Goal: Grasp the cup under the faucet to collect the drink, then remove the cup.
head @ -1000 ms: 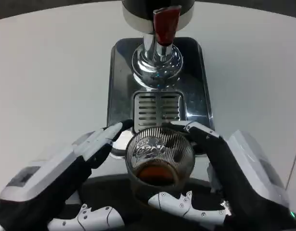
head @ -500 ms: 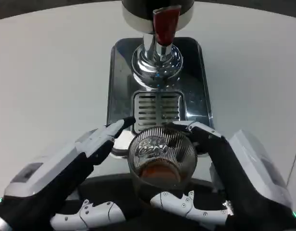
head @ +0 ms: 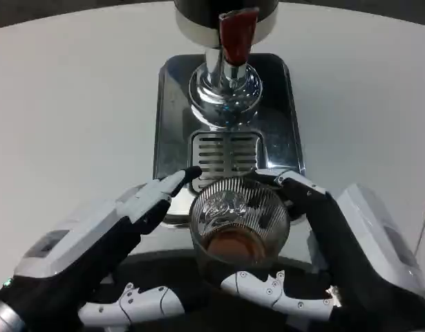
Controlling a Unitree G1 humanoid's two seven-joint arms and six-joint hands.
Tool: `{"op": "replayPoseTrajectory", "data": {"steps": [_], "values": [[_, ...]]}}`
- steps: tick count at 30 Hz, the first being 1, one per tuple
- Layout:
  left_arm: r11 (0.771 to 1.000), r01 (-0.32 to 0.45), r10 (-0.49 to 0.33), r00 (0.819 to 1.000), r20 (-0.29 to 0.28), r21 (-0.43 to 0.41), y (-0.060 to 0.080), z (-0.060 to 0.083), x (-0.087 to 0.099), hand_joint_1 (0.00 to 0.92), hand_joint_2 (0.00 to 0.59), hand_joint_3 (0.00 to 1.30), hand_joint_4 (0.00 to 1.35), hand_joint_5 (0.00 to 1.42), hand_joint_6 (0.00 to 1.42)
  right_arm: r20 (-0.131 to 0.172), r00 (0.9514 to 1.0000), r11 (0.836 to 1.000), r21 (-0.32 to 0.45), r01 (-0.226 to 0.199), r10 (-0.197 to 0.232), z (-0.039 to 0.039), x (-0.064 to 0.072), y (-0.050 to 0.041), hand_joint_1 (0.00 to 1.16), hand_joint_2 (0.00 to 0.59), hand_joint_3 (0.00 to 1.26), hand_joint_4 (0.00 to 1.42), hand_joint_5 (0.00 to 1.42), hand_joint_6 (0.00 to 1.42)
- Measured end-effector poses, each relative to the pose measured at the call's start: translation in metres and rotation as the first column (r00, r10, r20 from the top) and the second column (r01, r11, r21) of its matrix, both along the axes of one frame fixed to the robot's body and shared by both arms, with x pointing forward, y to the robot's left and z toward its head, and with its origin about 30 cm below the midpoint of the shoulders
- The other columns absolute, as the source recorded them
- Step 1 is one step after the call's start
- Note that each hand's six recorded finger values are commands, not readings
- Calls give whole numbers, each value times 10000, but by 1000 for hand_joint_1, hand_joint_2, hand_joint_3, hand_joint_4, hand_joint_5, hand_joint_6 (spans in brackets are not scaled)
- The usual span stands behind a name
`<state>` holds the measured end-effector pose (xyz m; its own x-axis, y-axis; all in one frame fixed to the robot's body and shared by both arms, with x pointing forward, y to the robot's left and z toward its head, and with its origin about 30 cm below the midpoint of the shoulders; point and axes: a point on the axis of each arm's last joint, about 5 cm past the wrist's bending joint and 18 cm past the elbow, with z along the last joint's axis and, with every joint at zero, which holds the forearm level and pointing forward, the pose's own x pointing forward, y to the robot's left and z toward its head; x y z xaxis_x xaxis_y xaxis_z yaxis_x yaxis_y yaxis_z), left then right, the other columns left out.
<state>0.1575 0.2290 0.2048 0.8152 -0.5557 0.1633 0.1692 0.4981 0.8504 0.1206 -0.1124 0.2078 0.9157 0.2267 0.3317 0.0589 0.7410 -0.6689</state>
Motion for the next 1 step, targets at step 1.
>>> {"op": "replayPoseTrajectory", "data": {"steps": [1], "values": [[10000,3,-3,10000,-1,0,0,0,0,0,78,0,0,0,0,-3,10000,10000,3,3,-3,0,0,0,1001,230,912,1218,1407,1424]]}}
